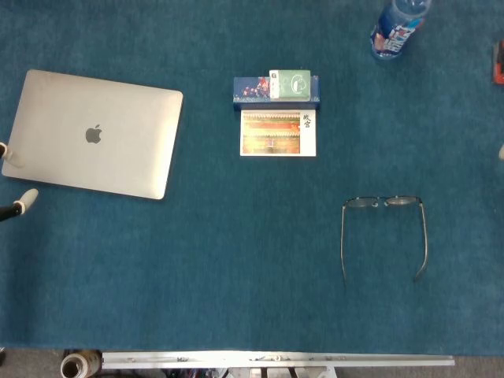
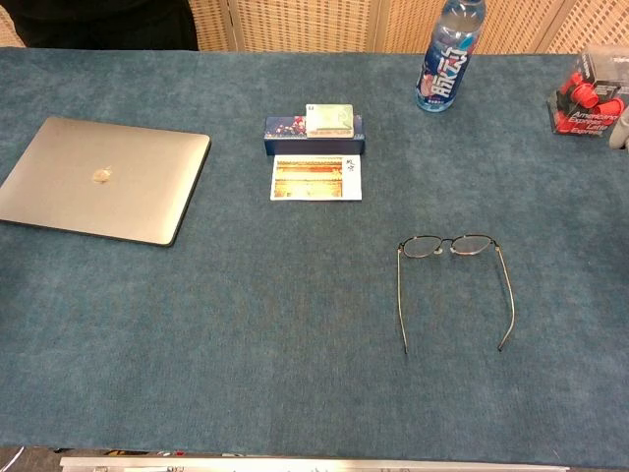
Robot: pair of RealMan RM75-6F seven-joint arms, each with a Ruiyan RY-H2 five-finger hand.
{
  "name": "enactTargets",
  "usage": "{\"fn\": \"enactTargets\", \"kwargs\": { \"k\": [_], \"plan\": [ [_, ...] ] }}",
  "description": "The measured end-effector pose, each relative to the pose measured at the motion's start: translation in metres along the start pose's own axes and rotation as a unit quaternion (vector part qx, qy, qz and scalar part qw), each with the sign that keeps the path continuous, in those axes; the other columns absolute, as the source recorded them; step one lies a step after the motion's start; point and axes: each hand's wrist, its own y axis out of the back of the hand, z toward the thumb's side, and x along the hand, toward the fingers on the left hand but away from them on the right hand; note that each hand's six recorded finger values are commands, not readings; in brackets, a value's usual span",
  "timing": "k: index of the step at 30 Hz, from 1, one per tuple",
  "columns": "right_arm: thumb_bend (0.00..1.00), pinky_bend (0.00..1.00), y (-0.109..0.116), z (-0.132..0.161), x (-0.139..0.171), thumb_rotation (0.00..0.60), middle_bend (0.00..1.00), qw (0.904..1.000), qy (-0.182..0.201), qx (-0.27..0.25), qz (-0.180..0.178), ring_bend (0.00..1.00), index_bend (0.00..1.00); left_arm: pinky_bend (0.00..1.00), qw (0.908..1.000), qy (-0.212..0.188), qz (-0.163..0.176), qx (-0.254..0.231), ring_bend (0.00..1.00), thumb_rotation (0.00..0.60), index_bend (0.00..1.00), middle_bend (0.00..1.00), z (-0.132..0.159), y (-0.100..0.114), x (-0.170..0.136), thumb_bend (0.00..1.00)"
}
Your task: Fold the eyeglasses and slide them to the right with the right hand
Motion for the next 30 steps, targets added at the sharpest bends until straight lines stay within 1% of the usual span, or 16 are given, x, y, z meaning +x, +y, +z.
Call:
{"fn": "enactTargets", "kwargs": {
  "k": [18,30],
  "plan": [
    [0.51,0.58,0.0021,0.0004,0.0003,0.600,0.56,1.0000,0.000,-0.001,-0.004,0.41,0.55,0.54,1.0000,-0.001,0.002,-0.001,0.35,0.600,0.50,0.48,0.0006,0.0006,-0.0004,0.00],
    [0.51,0.58,-0.0011,0.0000,-0.0006,0.600,0.56,1.0000,-0.001,-0.001,0.001,0.41,0.55,0.54,1.0000,0.001,0.002,-0.001,0.35,0.600,0.50,0.48,-0.0004,0.0010,0.0002,0.00]
  ]
}}
